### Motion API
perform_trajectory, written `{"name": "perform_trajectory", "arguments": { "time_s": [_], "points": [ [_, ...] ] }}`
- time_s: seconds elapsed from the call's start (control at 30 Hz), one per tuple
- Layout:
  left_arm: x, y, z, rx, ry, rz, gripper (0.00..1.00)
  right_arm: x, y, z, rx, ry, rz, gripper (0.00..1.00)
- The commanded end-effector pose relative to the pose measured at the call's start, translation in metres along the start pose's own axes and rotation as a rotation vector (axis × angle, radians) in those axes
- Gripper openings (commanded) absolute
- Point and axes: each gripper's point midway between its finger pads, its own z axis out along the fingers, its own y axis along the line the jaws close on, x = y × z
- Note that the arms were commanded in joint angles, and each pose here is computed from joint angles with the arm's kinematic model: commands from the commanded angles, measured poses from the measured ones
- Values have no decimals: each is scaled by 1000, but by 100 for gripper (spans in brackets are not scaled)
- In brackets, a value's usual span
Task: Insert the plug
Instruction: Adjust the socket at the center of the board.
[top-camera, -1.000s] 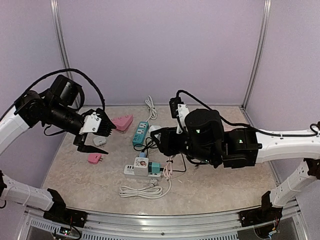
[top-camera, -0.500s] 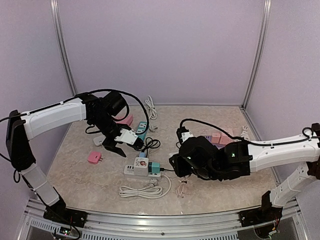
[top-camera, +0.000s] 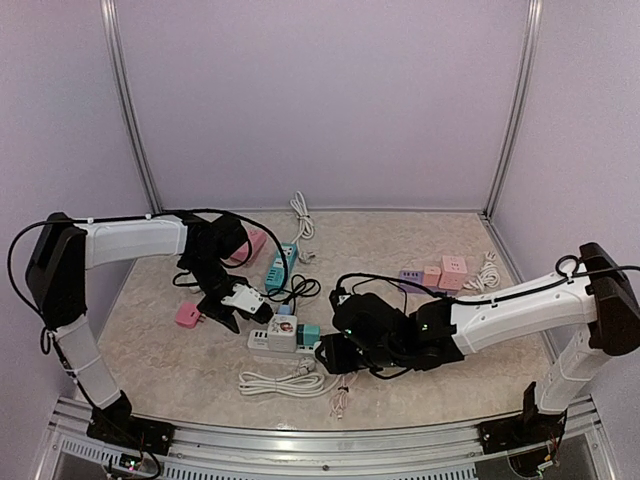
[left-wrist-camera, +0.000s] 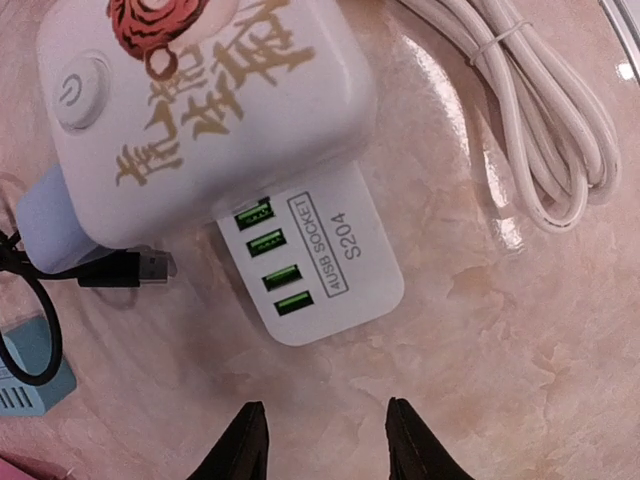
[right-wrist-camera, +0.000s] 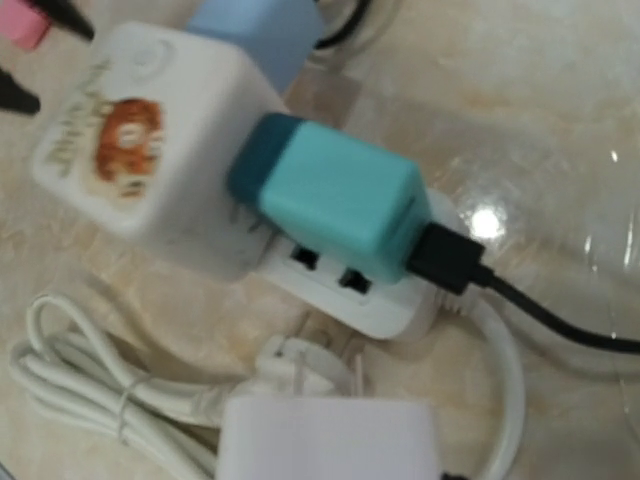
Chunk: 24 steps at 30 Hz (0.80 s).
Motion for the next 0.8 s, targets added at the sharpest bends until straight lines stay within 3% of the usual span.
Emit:
{"name": "perform_trajectory", "arguments": {
  "time_s": [0.0, 0.2, 0.27, 0.77],
  "points": [
    [-4, 12, 17, -15, -21, -12, 39, 0, -11, 15, -14, 26, 71, 0],
    [-4, 12, 40, 6, -9, -10, 61, -2, -31, 24, 2, 5, 124, 0],
    [-2, 9, 45, 21, 15, -1, 65, -3, -35, 27, 1, -2, 137, 0],
    [-24, -68, 56, 251, 58, 55, 62, -6, -40, 30, 16, -16, 119, 0]
  ]
}}
